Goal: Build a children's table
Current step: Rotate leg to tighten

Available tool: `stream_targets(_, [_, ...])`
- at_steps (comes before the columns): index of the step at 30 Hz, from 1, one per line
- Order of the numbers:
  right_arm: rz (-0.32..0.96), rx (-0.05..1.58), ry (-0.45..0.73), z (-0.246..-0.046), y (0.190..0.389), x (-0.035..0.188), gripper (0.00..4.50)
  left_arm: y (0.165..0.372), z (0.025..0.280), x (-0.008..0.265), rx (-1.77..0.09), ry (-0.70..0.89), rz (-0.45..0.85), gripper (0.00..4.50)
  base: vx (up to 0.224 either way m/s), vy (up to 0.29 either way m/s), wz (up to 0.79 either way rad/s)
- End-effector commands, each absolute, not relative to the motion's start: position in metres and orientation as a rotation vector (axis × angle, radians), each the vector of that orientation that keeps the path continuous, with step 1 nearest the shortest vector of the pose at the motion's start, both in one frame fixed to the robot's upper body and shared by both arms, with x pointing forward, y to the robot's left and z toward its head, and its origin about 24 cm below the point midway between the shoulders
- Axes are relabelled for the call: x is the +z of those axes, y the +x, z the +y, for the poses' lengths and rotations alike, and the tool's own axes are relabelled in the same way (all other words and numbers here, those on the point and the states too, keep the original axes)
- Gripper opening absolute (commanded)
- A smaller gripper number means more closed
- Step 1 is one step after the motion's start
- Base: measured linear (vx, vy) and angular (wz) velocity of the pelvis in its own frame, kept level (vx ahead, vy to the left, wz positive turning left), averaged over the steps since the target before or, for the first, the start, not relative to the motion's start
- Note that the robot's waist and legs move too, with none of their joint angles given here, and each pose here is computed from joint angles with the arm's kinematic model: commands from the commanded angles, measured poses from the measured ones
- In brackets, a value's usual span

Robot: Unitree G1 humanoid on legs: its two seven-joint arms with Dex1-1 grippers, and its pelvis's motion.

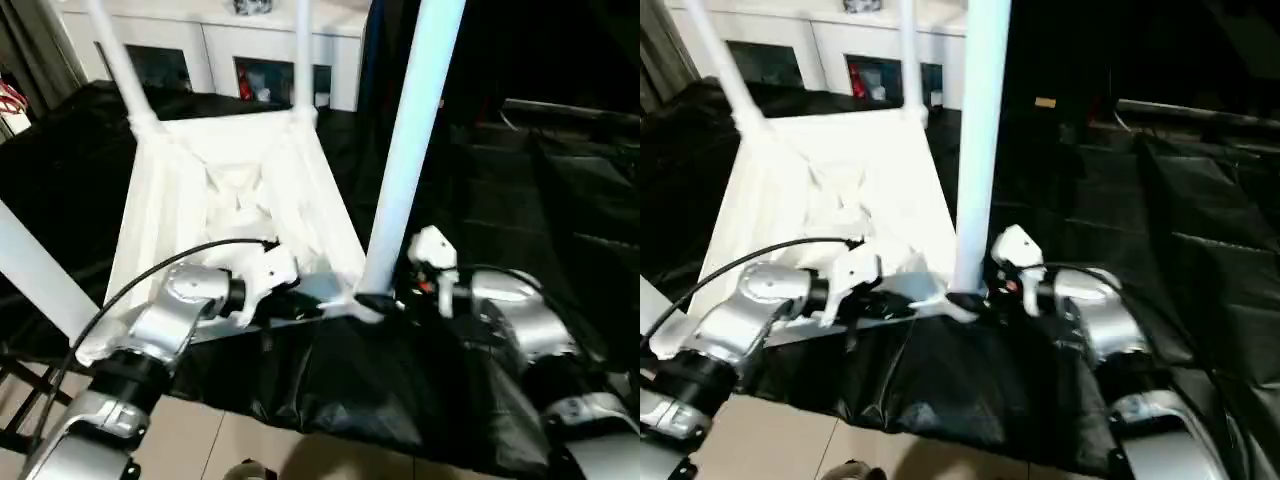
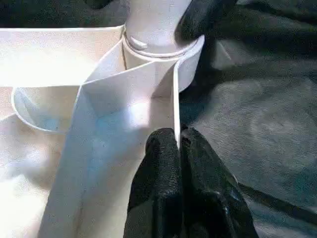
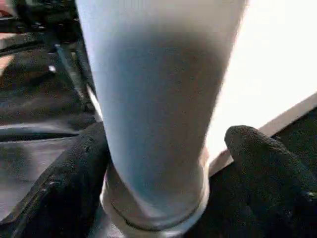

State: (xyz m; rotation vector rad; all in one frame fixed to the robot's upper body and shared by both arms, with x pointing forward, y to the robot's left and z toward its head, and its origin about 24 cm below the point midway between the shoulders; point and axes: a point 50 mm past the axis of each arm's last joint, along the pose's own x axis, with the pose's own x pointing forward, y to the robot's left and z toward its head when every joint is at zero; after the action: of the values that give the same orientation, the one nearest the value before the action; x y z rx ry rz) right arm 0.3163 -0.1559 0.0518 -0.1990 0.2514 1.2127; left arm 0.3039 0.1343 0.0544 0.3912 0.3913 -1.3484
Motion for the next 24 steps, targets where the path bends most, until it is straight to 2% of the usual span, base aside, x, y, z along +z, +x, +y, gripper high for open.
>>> stream_targets(1, [0.249, 1.253, -0.199, -0.1558, 0.3132, 0.0543, 3.6, 0.3031, 0.1263, 0.0672, -1.41, 0.402, 0.321, 0.0, 0.0, 0.0, 0.0])
stream_targets(16, [0.261, 1.306, -0.216, -0.1554, 0.3111, 0.0562, 2.3, 0.3022, 0.1242, 0.0661, -1.426, 0.397, 0.329, 0.0, 0.0, 0.0, 0.0])
stream_targets(24, [0.266, 1.32, -0.206, -0.1517, 0.3077, 0.0524, 2.06, 0.3004, 0.1251, 0.0641, -1.425, 0.397, 0.335, 0.0, 0.0, 0.0, 0.0])
